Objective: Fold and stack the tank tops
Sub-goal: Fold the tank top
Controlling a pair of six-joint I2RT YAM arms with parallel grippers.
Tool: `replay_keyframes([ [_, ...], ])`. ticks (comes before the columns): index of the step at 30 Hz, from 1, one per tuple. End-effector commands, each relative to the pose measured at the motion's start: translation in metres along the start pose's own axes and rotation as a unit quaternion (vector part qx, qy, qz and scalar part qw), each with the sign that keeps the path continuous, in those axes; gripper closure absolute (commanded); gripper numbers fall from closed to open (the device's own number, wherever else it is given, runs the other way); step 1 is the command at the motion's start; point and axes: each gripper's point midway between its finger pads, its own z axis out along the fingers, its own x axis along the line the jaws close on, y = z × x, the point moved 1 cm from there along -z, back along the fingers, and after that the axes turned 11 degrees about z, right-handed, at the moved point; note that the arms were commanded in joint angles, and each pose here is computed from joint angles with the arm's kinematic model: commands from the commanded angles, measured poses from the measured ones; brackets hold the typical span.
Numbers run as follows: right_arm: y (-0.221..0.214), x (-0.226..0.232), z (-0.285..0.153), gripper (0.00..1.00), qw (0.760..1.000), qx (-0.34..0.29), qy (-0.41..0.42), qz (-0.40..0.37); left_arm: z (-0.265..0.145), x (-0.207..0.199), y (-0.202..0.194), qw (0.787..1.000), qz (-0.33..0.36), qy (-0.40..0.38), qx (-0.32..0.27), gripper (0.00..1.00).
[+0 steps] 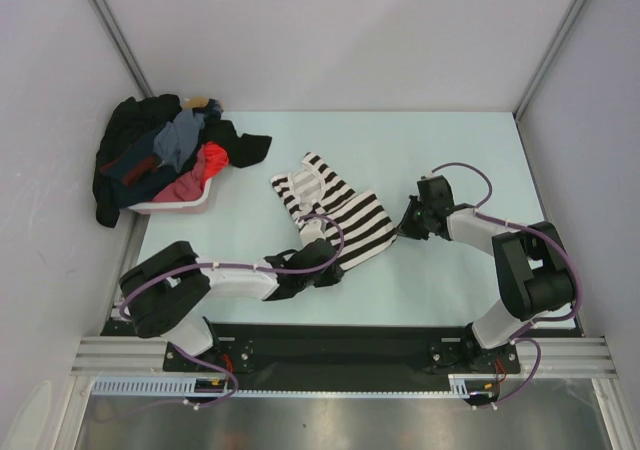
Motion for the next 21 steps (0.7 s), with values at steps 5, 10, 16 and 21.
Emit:
replay_keyframes([
  [5, 0.006, -0.001, -0.005, 1.00, 1.000, -0.015, -0.002, -0.014, 0.004, -0.008, 0.010, 1.000, 0.009, -0.003, -0.023, 1.00],
  [10, 0.006, -0.001, -0.008, 1.00, 1.000, -0.016, -0.005, -0.014, -0.001, -0.013, -0.004, 1.000, 0.017, -0.013, -0.010, 1.00],
  [16, 0.011, -0.001, -0.023, 1.00, 0.999, -0.027, -0.020, -0.017, -0.009, -0.028, -0.032, 0.999, 0.007, -0.046, 0.018, 1.00],
  [21, 0.015, -0.003, -0.043, 1.00, 0.998, -0.039, -0.036, -0.024, -0.019, -0.049, -0.033, 0.997, 0.003, -0.073, 0.022, 1.00],
])
